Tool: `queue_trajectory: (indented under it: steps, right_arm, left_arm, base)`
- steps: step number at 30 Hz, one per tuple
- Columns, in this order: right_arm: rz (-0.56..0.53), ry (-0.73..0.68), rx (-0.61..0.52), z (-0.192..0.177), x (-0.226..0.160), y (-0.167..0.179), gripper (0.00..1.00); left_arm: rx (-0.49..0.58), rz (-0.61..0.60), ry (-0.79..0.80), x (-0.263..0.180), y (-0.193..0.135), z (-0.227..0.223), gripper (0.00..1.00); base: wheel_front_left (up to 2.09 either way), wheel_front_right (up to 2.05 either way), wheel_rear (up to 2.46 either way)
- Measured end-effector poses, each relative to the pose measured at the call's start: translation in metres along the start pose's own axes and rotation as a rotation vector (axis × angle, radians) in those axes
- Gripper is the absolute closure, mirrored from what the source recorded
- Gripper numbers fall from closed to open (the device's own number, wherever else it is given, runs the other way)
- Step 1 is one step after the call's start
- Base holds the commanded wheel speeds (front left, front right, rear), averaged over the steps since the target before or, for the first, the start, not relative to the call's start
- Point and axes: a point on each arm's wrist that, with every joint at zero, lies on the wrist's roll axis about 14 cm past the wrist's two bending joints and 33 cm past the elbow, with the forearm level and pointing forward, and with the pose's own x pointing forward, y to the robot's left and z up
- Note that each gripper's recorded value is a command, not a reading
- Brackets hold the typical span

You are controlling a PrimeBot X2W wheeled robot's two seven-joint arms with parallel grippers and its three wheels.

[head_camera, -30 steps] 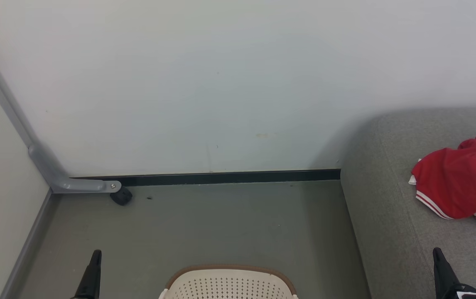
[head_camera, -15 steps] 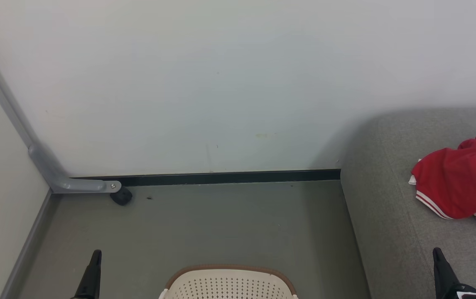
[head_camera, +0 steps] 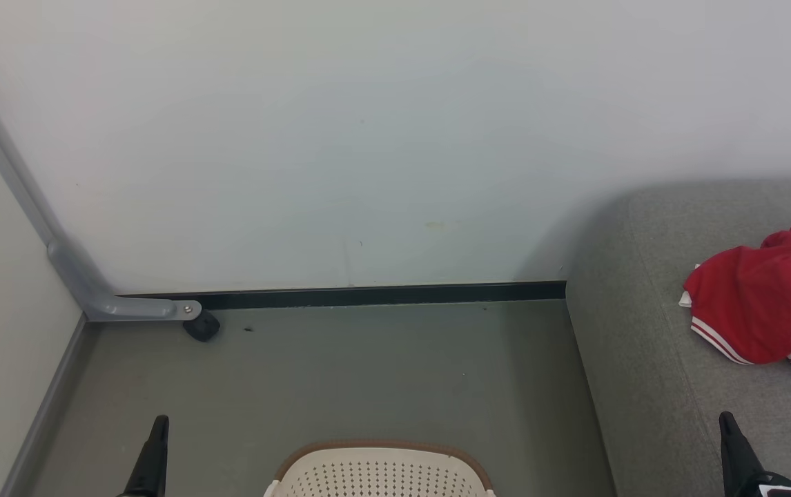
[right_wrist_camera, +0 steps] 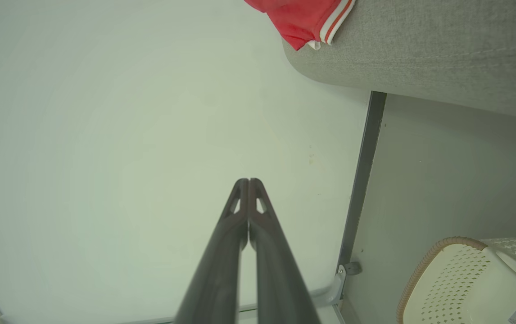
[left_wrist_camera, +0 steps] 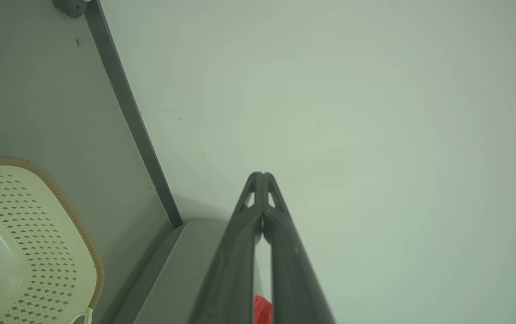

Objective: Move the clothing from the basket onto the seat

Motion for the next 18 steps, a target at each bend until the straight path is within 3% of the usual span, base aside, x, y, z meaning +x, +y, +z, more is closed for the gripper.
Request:
queue_trajectory:
  steps: [18]
  right_arm:
    - [0.0, 0.0, 0.0, 0.0, 0.0, -0.0001, 1.0]
  left_arm:
    - [0.0, 0.0, 0.0, 0.0, 0.0, -0.0001, 1.0]
  base:
    - [0.0, 0.0, 0.0]
